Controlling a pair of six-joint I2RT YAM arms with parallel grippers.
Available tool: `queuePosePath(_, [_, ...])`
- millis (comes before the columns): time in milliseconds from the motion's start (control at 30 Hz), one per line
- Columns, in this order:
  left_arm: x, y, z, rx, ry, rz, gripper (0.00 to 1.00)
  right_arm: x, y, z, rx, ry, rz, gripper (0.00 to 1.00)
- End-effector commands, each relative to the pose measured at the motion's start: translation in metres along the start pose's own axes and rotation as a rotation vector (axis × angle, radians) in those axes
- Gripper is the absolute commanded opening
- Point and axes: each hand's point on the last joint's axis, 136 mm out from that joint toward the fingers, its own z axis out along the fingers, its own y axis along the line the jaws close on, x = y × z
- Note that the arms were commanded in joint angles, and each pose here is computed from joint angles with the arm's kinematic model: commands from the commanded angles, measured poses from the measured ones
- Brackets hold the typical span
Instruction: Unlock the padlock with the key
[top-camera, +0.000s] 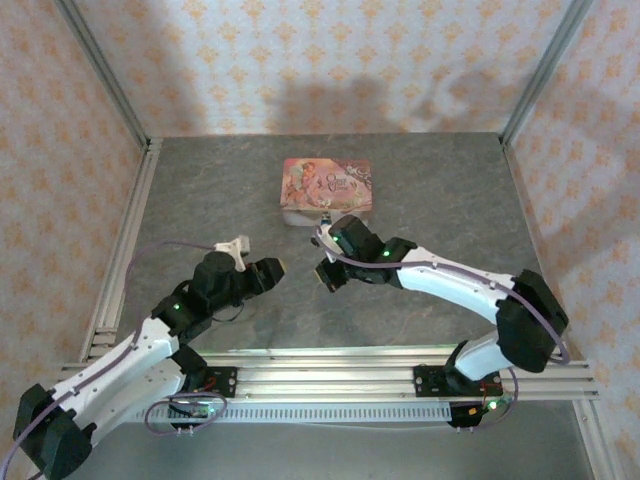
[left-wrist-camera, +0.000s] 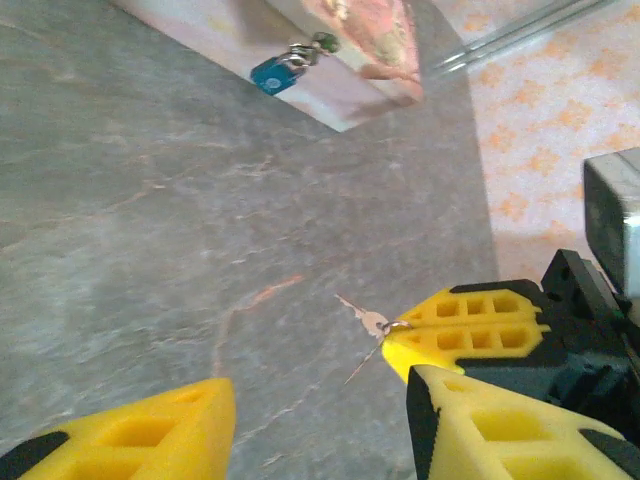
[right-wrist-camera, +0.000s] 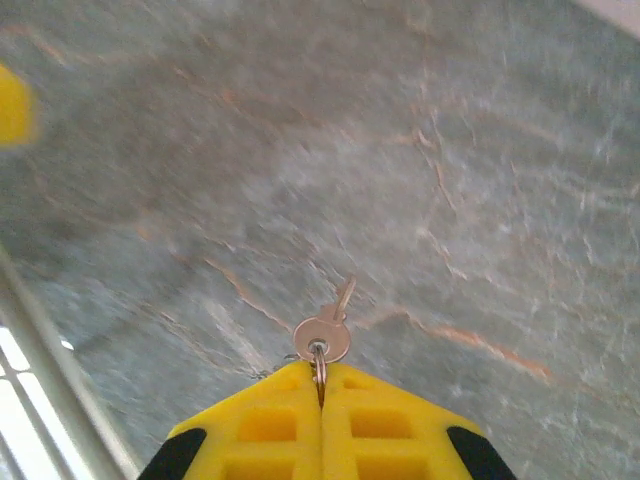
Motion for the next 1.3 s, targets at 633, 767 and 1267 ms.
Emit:
queuePosePath(633, [-0.031,-0.07,0.027,0.3,0.048,-0.192,0.51,-0.052,0.035,-0.045,-0.16,-0.265,0.066,0.0])
queuePosePath(767, [-0.029,-0.065,0.028,0.279,0.053,-0.207,0.57,-0.054,0.035,-0.045,-0.161,-0.275,0.072,0.0])
queuePosePath(1267, [-0.025,-0.054,0.031,0.242,0.06,-0.239,0.63,-0.055,0.031,-0.047,-0.144,-0.297,0.077,0.0])
